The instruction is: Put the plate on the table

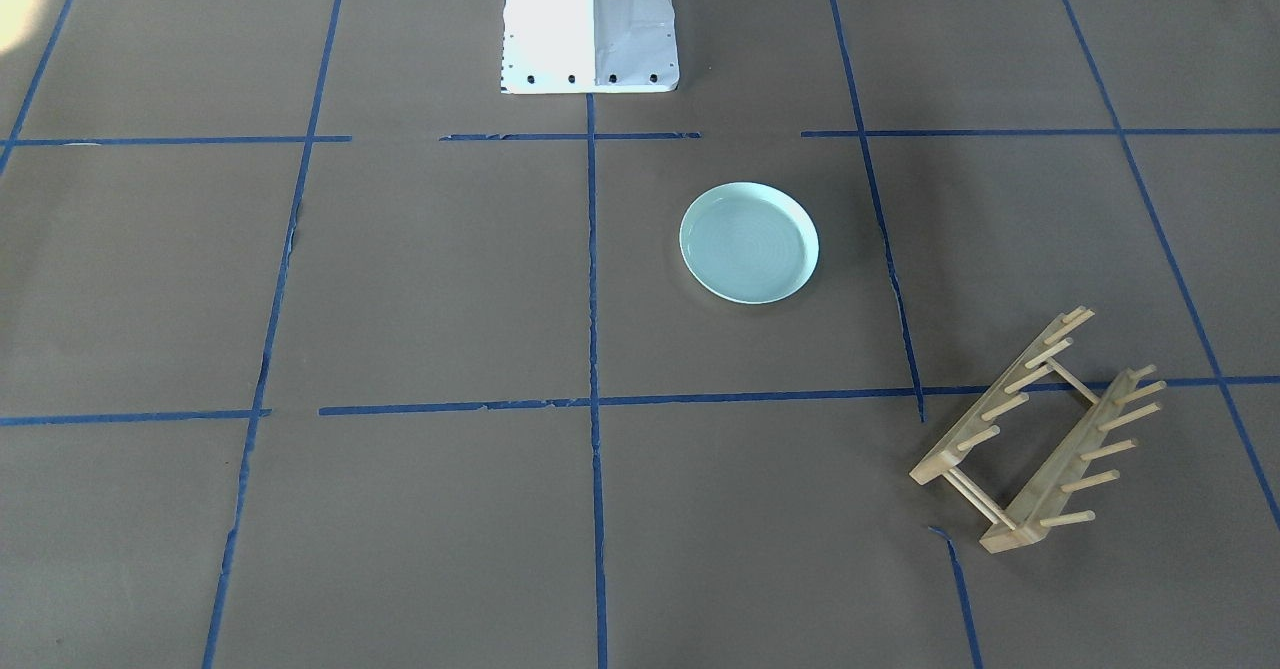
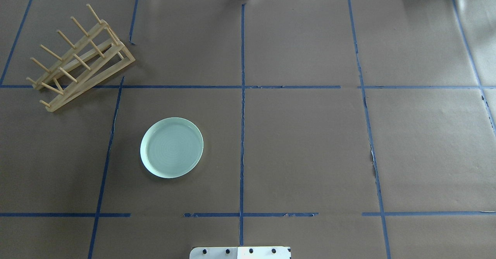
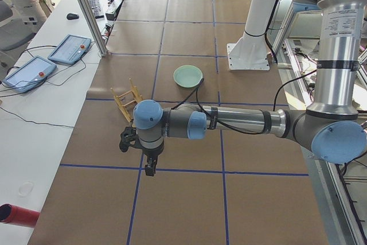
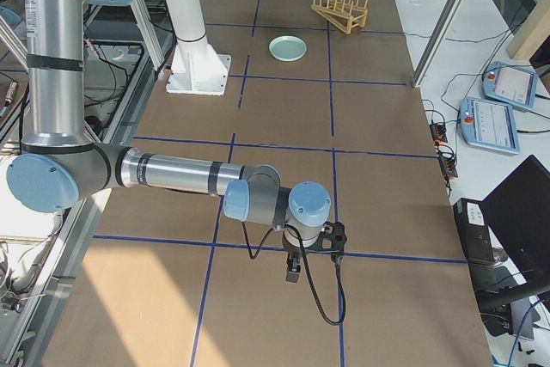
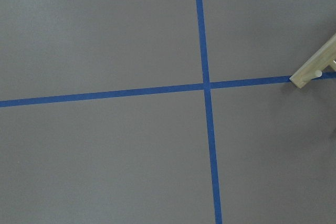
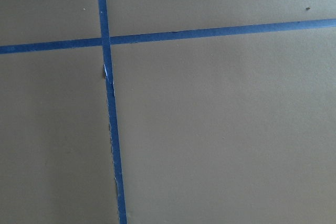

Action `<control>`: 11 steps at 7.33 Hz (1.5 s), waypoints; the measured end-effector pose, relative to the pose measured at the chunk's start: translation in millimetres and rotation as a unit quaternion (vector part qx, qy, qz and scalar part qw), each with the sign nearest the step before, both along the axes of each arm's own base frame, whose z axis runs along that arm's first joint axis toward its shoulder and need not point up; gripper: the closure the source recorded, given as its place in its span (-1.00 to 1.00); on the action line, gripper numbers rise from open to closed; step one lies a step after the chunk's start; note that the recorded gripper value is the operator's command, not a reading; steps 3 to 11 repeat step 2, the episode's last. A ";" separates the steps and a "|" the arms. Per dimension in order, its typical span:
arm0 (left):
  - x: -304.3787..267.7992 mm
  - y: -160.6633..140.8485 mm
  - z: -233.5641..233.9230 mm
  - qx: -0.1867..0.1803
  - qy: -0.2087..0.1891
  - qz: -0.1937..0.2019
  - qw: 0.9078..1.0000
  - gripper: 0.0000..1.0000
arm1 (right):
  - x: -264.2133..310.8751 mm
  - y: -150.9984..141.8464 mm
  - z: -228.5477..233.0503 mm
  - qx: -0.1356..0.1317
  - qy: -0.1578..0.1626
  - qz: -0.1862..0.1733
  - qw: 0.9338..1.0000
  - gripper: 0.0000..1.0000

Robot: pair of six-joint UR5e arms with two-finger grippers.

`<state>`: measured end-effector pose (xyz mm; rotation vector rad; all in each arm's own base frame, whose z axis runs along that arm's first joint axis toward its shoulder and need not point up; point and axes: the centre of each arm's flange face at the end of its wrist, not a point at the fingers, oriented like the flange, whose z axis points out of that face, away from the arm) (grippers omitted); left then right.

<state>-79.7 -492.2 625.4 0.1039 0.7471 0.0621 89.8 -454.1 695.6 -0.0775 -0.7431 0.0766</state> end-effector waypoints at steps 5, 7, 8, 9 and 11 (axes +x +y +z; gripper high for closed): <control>0.0 0.4 -2.7 0.002 0.002 0.000 1.000 -1.00 | 0.0 0.0 0.0 0.000 0.000 0.000 1.000 -1.00; 0.0 0.4 -2.7 0.002 0.002 0.000 1.000 -1.00 | 0.0 0.0 0.0 0.000 0.000 0.000 1.000 -1.00; 0.0 0.4 -2.7 0.002 0.002 0.000 1.000 -1.00 | 0.0 0.0 0.0 0.000 0.000 0.000 1.000 -1.00; 0.0 0.4 -2.7 0.002 0.002 0.000 1.000 -1.00 | 0.0 0.0 0.0 0.000 0.000 0.000 1.000 -1.00; 0.0 0.4 -2.7 0.002 0.002 0.000 1.000 -1.00 | 0.0 0.0 0.0 0.000 0.000 0.000 1.000 -1.00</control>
